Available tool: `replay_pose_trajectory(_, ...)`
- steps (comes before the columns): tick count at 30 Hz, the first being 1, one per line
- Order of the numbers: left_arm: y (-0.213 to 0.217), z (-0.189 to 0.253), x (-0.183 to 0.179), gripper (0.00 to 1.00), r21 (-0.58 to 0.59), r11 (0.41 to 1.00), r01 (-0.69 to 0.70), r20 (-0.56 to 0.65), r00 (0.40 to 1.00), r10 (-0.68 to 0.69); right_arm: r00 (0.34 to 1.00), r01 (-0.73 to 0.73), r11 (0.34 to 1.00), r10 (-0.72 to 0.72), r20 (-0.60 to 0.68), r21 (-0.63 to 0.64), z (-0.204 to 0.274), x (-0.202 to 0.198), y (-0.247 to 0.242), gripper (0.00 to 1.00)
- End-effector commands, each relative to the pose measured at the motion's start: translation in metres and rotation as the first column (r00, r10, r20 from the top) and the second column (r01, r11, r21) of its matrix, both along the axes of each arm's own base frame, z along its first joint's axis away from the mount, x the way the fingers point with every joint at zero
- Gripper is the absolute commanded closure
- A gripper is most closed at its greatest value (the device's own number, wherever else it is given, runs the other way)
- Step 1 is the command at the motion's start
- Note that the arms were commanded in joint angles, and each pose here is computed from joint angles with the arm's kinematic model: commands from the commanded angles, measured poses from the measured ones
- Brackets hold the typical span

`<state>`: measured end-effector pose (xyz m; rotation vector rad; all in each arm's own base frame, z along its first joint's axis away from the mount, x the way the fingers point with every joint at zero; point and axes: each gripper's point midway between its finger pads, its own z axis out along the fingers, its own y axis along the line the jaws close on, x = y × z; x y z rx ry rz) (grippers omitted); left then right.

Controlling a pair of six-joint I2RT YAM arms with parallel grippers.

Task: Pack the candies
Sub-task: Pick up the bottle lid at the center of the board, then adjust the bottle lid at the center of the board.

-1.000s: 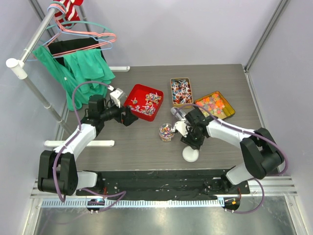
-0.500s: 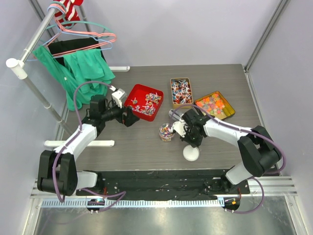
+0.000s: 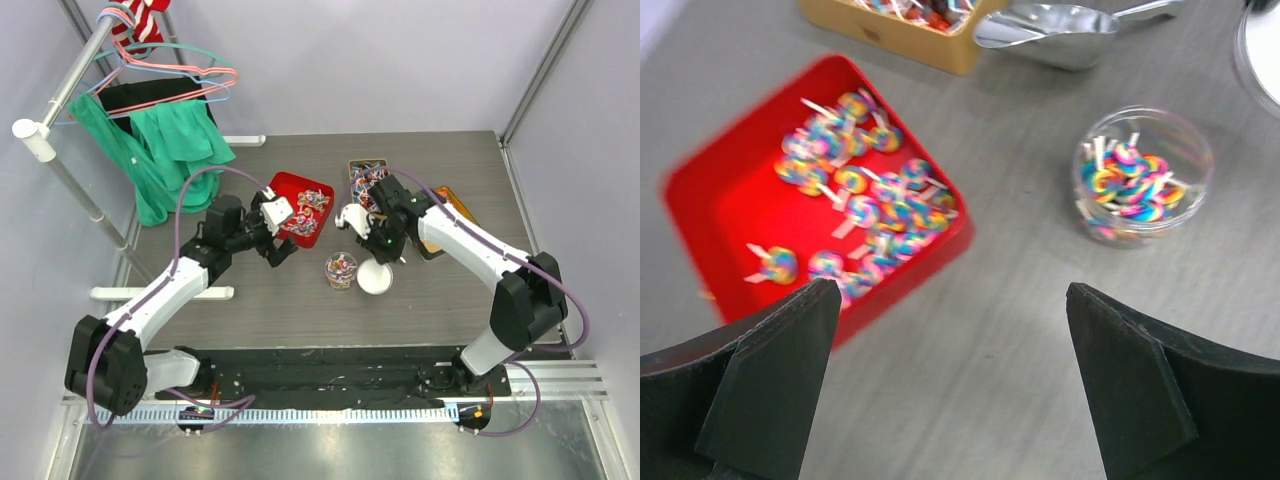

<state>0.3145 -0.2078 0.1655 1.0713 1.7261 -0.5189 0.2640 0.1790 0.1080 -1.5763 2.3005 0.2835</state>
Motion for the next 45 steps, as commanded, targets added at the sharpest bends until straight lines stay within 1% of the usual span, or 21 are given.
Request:
replay_pose_trajectory(1, 0.0, 0.046, 0.004, 0.0, 0.101, 0.994, 0.051, 0.315, 0.946, -0.08, 0.999, -0.039, 0.999, 0.04, -0.036, 0.034, 0.03, 0.005, 0.007, 0.99)
replay_pose_trajectory(3, -0.002, 0.053, 0.004, 0.0, 0.156, 0.986, 0.062, 0.418, 0.9, -0.123, 0.998, -0.04, 0.997, 0.043, -0.05, 0.06, 0.04, 0.016, 0.015, 0.99)
replay_pose_trajectory(7, -0.007, 0.054, 0.004, 0.0, 0.248, 0.966, 0.075, 0.513, 0.836, -0.196, 0.997, -0.048, 0.992, 0.055, -0.053, 0.119, 0.062, 0.038, 0.035, 0.99)
replay_pose_trajectory(8, -0.011, 0.056, 0.002, 0.0, 0.288, 0.953, 0.093, 0.555, 0.795, -0.245, 0.995, -0.05, 0.991, 0.06, -0.078, 0.123, 0.056, 0.042, 0.04, 0.99)
replay_pose_trajectory(10, -0.014, 0.05, -0.001, 0.0, 0.33, 0.938, 0.102, 0.596, 0.749, -0.291, 0.994, -0.056, 0.984, 0.071, -0.084, 0.17, 0.071, 0.047, 0.051, 0.99)
replay_pose_trajectory(14, -0.021, 0.038, -0.006, 0.0, 0.407, 0.905, 0.126, 0.646, 0.661, -0.382, 0.989, -0.049, 0.977, 0.077, -0.128, 0.207, 0.073, 0.058, 0.063, 0.99)
replay_pose_trajectory(15, -0.023, 0.037, -0.007, 0.0, 0.44, 0.889, 0.124, 0.668, 0.616, -0.417, 0.983, -0.045, 0.979, 0.079, -0.165, 0.201, 0.065, 0.057, 0.065, 0.99)
replay_pose_trajectory(16, -0.023, 0.023, -0.012, 0.0, 0.468, 0.873, 0.136, 0.663, 0.599, -0.449, 0.982, -0.053, 0.973, 0.091, -0.163, 0.224, 0.07, 0.059, 0.07, 0.99)
replay_pose_trajectory(17, -0.026, 0.03, -0.01, 0.0, 0.461, 0.88, 0.114, 0.706, 0.553, -0.442, 0.978, -0.054, 0.973, 0.097, -0.184, 0.225, 0.069, 0.057, 0.071, 0.99)
replay_pose_trajectory(18, -0.028, 0.022, -0.015, 0.0, 0.483, 0.868, 0.117, 0.711, 0.526, -0.467, 0.973, -0.046, 0.974, 0.094, -0.21, 0.222, 0.063, 0.058, 0.073, 0.99)
replay_pose_trajectory(19, -0.029, 0.022, -0.016, 0.0, 0.481, 0.87, 0.112, 0.723, 0.51, -0.465, 0.973, -0.05, 0.972, 0.099, -0.206, 0.231, 0.066, 0.061, 0.076, 0.99)
replay_pose_trajectory(20, -0.033, 0.035, -0.014, 0.0, 0.451, 0.888, 0.09, 0.768, 0.467, -0.438, 0.967, -0.048, 0.972, 0.102, -0.232, 0.23, 0.064, 0.058, 0.077, 0.99)
replay_pose_trajectory(22, -0.036, 0.034, -0.018, 0.0, 0.456, 0.885, 0.094, 0.783, 0.43, -0.449, 0.964, -0.05, 0.971, 0.108, -0.242, 0.233, 0.061, 0.061, 0.079, 0.99)
replay_pose_trajectory(23, -0.039, 0.041, -0.02, 0.0, 0.45, 0.889, 0.083, 0.808, 0.386, -0.445, 0.962, -0.051, 0.969, 0.112, -0.247, 0.242, 0.062, 0.06, 0.081, 0.99)
replay_pose_trajectory(24, -0.043, 0.034, -0.025, 0.0, 0.458, 0.883, 0.096, 0.809, 0.366, -0.46, 0.961, -0.051, 0.968, 0.115, -0.251, 0.246, 0.061, 0.06, 0.082, 0.99)
replay_pose_trajectory(26, -0.049, 0.045, -0.031, 0.0, 0.456, 0.887, 0.078, 0.847, 0.269, -0.459, 0.955, -0.053, 0.967, 0.121, -0.272, 0.248, 0.058, 0.058, 0.086, 0.99)
replay_pose_trajectory(27, -0.051, 0.038, -0.034, 0.0, 0.462, 0.882, 0.087, 0.843, 0.265, -0.468, 0.953, -0.052, 0.968, 0.122, -0.276, 0.247, 0.056, 0.058, 0.086, 0.99)
replay_pose_trajectory(30, -0.065, 0.045, -0.044, 0.0, 0.459, 0.883, 0.098, 0.858, 0.206, -0.47, 0.947, -0.056, 0.969, 0.127, -0.295, 0.239, 0.05, 0.055, 0.091, 0.99)
replay_pose_trajectory(32, -0.073, 0.04, -0.05, 0.0, 0.494, 0.863, 0.101, 0.849, 0.16, -0.504, 0.943, -0.06, 0.969, 0.134, -0.304, 0.241, 0.048, 0.053, 0.094, 0.99)
replay_pose_trajectory(40, -0.086, 0.03, -0.054, 0.01, 0.522, 0.847, 0.1, 0.836, 0.14, -0.531, 0.944, -0.079, 0.968, 0.15, -0.295, 0.24, 0.049, 0.044, 0.11, 0.99)
replay_pose_trajectory(45, -0.09, 0.024, -0.056, 0.17, 0.522, 0.845, 0.117, 0.83, 0.159, -0.534, 0.947, -0.087, 0.968, 0.153, -0.281, 0.235, 0.053, 0.039, 0.113, 0.99)
